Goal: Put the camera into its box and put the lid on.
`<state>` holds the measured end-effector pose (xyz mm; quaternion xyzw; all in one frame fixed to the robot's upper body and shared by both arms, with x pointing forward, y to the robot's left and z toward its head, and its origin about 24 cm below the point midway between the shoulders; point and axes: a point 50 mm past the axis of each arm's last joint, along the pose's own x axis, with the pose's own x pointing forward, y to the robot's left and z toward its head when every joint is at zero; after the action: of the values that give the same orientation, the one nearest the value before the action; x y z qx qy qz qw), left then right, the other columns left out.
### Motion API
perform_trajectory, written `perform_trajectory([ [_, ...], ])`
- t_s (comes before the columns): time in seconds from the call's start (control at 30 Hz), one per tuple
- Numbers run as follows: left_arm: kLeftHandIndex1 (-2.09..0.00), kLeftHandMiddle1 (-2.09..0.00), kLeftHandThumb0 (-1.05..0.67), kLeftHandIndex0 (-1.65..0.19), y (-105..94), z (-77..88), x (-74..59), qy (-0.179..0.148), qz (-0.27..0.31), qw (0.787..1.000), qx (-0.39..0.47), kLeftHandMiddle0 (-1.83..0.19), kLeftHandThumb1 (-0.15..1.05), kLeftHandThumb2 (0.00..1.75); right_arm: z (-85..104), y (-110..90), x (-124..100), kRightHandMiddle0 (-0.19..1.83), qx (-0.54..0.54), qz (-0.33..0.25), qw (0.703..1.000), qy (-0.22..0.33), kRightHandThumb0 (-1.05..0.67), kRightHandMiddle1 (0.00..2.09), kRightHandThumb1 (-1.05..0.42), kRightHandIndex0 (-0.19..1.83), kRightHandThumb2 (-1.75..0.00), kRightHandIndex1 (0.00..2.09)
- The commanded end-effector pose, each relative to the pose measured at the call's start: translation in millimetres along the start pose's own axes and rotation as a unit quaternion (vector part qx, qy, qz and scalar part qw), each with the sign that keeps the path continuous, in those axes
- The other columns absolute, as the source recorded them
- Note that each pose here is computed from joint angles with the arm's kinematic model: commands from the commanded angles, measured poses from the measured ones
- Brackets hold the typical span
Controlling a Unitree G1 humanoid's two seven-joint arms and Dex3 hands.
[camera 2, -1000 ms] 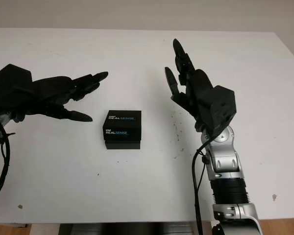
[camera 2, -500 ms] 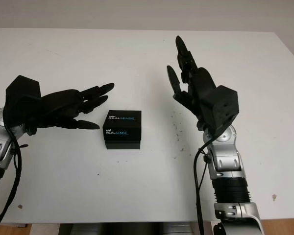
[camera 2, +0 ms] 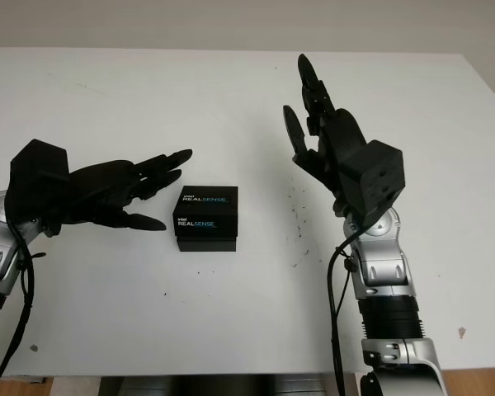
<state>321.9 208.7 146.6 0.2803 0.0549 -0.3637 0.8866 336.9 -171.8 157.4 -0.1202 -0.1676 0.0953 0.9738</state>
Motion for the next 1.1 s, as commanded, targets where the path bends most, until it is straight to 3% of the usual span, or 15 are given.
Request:
perform_trajectory([
  [0.0,-0.03,-0.05,-0.94,0.19,-0.2,2.1,-2.7,-0.003,-0.001,1.000,0.006,0.18,0.86,0.05,5.9,-4,2,-0.06,-0.008,-0.005,1.000,-0.012,-0.68,0.04,-1.05,-0.09,-0.63,0.05],
  [1.07,-0.10,-0.07,-0.82,0.04,-13.2,-5.4,14.1,-0.014,0.025,0.999,-0.017,-0.01,0.84,0.05,5.8,-4,-1,-0.08,-0.009,-0.001,1.000,-0.013,-0.68,0.04,-1.05,-0.11,-0.64,0.05],
])
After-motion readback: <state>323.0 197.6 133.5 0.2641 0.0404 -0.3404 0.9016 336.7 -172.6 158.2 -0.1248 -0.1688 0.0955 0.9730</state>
